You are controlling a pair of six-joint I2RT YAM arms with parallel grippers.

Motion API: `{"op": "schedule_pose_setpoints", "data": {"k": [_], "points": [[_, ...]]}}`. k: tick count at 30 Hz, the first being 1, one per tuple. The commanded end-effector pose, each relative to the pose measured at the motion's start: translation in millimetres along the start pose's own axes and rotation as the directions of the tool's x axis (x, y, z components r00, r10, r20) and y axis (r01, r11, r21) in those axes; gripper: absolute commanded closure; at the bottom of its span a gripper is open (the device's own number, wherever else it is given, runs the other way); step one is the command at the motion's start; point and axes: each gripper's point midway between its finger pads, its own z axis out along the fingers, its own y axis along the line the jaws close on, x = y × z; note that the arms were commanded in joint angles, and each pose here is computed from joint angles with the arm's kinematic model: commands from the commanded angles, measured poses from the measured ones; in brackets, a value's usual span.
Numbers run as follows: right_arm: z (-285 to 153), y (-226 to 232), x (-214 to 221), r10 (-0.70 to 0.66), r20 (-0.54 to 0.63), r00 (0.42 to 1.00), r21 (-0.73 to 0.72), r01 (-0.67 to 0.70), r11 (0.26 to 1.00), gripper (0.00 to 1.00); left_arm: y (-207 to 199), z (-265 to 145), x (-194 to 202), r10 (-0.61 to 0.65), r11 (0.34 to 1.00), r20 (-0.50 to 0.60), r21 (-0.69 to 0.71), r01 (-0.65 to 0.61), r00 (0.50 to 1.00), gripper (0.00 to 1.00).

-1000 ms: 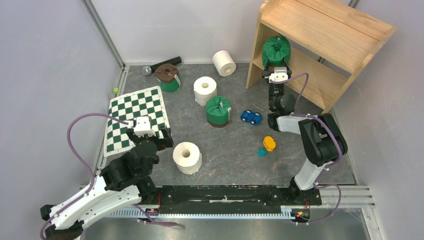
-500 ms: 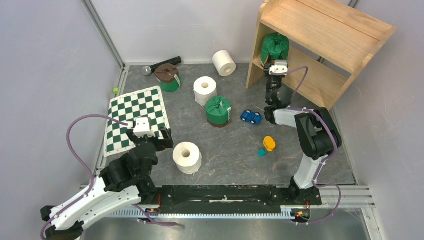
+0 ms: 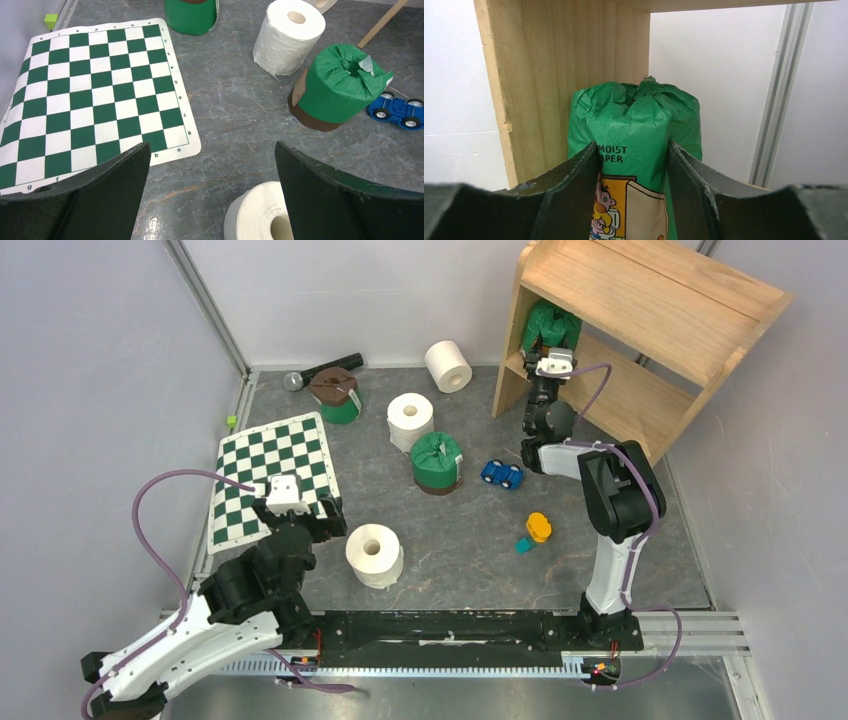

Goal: Place and organize the paper towels onto the shelf

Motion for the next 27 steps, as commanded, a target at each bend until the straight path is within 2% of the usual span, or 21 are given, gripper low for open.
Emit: {"op": "schedule_pose_setpoints", "data": {"k": [1, 5, 9, 12, 21, 27], "points": [[-5.2, 15.9, 16.6, 0.004, -0.038, 0.999, -0.061, -0.006, 0.998, 0.44, 2.3, -0.3, -8.7, -0.055, 0.998, 0.037, -0.017, 0.056, 0.998, 0.0], [-14.2, 17.3, 8.7, 0.011, -0.036, 0.999, -0.103, -0.014, 0.995, 0.23, 3.1, -0.8, -9.4, -0.061, 0.998, 0.041, -0.017, 0.062, 0.997, 0.0], [-22.8, 16.5, -4.1, 0.012, -0.028, 1.0, -0.135, -0.016, 0.991, 0.14, 4.1, -1.5, -10.2, -0.069, 0.997, 0.047, -0.014, 0.069, 0.997, 0.0], [-30.8, 13.7, -14.7, 0.015, -0.024, 1.0, -0.15, -0.018, 0.988, 0.02, 4.5, -2.3, -11.4, -0.076, 0.997, 0.053, -0.01, 0.076, 0.996, 0.0], [-76.9, 10.7, -45.6, 0.016, -0.074, 0.997, -0.21, -0.031, 0.977, 0.02, 4.4, -5.4, -16.0, -0.104, 0.995, 0.063, 0.01, 0.104, 0.993, 0.0], [-130.4, 39.8, -66.2, 0.017, -0.151, 0.988, -0.385, -0.075, 0.92, 0.02, -10.8, -2.9, -17.3, -0.09, 0.995, 0.033, 0.049, 0.088, 0.995, 0.0]]}}
